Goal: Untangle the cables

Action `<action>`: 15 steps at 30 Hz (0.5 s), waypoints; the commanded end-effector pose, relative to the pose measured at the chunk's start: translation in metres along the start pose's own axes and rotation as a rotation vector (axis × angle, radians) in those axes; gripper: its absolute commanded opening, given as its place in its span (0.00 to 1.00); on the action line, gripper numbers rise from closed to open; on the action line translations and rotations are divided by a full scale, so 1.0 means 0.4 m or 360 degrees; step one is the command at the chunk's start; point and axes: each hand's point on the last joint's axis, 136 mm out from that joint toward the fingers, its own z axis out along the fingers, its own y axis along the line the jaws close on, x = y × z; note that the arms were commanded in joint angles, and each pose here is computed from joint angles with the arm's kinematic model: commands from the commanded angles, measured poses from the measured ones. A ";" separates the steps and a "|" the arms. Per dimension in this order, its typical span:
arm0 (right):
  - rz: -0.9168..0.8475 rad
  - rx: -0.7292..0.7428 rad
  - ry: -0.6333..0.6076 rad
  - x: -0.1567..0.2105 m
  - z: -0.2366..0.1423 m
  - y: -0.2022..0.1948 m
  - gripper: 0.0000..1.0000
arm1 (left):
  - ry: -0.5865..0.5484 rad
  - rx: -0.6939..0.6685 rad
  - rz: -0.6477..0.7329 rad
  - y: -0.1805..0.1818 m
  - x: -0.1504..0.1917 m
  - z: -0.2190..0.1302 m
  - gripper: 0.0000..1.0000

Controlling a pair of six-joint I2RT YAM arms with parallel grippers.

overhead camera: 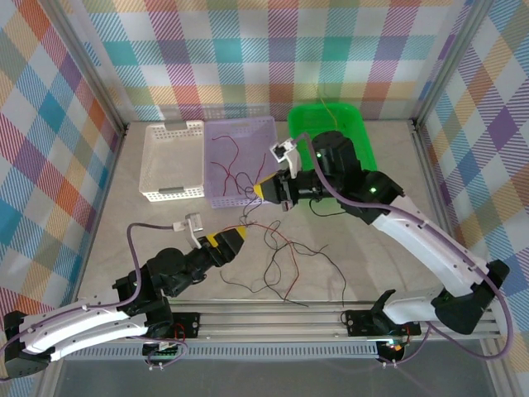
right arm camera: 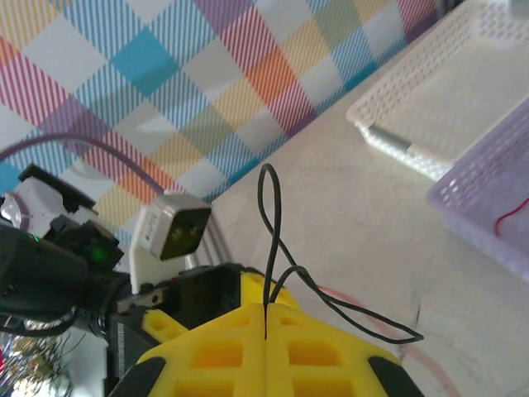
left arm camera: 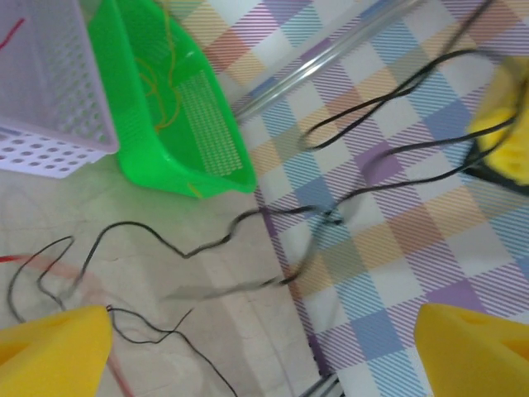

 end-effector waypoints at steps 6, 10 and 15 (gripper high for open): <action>0.0060 -0.0237 0.0115 0.035 0.042 0.029 0.00 | 0.0060 0.0095 0.0154 -0.104 -0.012 0.036 0.94; 0.0052 -0.0250 0.0115 0.037 0.033 0.037 0.00 | 0.0030 0.0055 0.0189 -0.102 -0.029 0.031 0.90; 0.0068 -0.0284 0.0131 0.046 0.032 0.044 0.00 | -0.0026 0.0076 0.0188 -0.101 -0.049 0.010 0.64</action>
